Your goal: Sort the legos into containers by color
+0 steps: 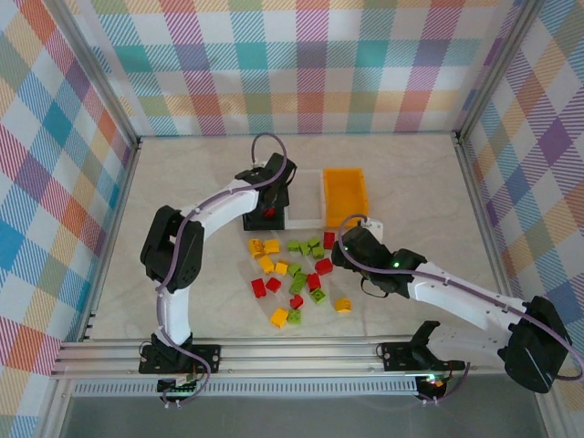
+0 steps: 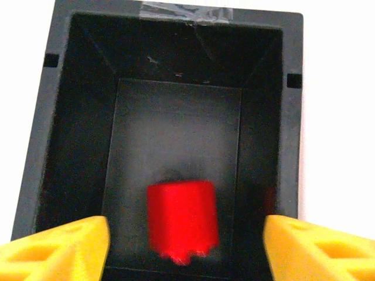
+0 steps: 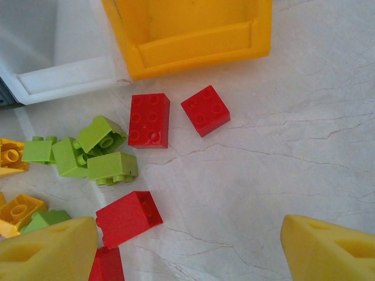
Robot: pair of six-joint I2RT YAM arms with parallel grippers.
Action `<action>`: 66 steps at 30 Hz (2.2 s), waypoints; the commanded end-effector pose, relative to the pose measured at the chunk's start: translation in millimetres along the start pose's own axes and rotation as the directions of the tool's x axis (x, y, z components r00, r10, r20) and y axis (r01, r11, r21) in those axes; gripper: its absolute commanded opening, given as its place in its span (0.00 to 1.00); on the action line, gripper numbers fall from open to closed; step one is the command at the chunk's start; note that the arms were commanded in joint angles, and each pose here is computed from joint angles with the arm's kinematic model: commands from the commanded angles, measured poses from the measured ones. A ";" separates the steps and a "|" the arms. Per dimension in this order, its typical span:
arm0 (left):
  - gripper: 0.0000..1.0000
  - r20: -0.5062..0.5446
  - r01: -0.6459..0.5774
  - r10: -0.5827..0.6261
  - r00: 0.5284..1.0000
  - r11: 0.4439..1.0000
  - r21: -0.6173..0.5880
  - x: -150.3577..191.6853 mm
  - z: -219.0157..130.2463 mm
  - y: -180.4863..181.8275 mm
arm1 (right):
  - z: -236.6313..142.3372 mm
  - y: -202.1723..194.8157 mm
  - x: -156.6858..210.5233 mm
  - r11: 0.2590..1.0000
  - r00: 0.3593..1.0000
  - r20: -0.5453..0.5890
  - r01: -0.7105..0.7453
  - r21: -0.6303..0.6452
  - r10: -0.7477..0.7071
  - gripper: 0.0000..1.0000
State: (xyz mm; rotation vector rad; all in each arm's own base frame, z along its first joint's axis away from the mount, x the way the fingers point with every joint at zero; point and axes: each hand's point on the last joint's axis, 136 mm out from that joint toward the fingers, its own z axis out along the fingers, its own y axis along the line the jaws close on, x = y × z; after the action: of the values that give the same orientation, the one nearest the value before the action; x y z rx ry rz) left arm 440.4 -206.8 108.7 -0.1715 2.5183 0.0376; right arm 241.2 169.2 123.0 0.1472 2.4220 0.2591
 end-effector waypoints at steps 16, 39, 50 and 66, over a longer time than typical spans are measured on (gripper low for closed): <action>1.00 0.073 0.141 -0.183 0.980 0.911 0.388 86.5 -162.9 44.8 | 62.4 62.1 33.3 0.975 0.956 -0.241 0.127 -0.184 -0.170 0.91; 1.00 0.066 0.221 -0.247 0.967 0.936 0.272 146.5 -150.4 116.9 | 87.9 57.9 56.6 0.972 0.923 -0.314 0.181 -0.152 -0.221 0.48; 1.00 0.058 0.235 -0.253 0.966 0.947 0.221 157.3 -141.4 128.1 | 32.1 143.3 -15.9 0.897 0.950 -0.140 0.207 -0.390 -0.280 0.39; 1.00 0.000 0.251 -0.257 0.966 0.944 0.215 180.8 -136.8 137.0 | 140.6 247.5 -106.5 0.933 0.963 -0.009 0.258 -0.252 -0.269 0.42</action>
State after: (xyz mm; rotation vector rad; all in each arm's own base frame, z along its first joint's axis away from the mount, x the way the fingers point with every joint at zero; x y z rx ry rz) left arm 205.7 -105.6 123.5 -0.3888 2.3972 -0.3497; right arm 408.6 418.8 134.2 -0.3380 2.4077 0.5400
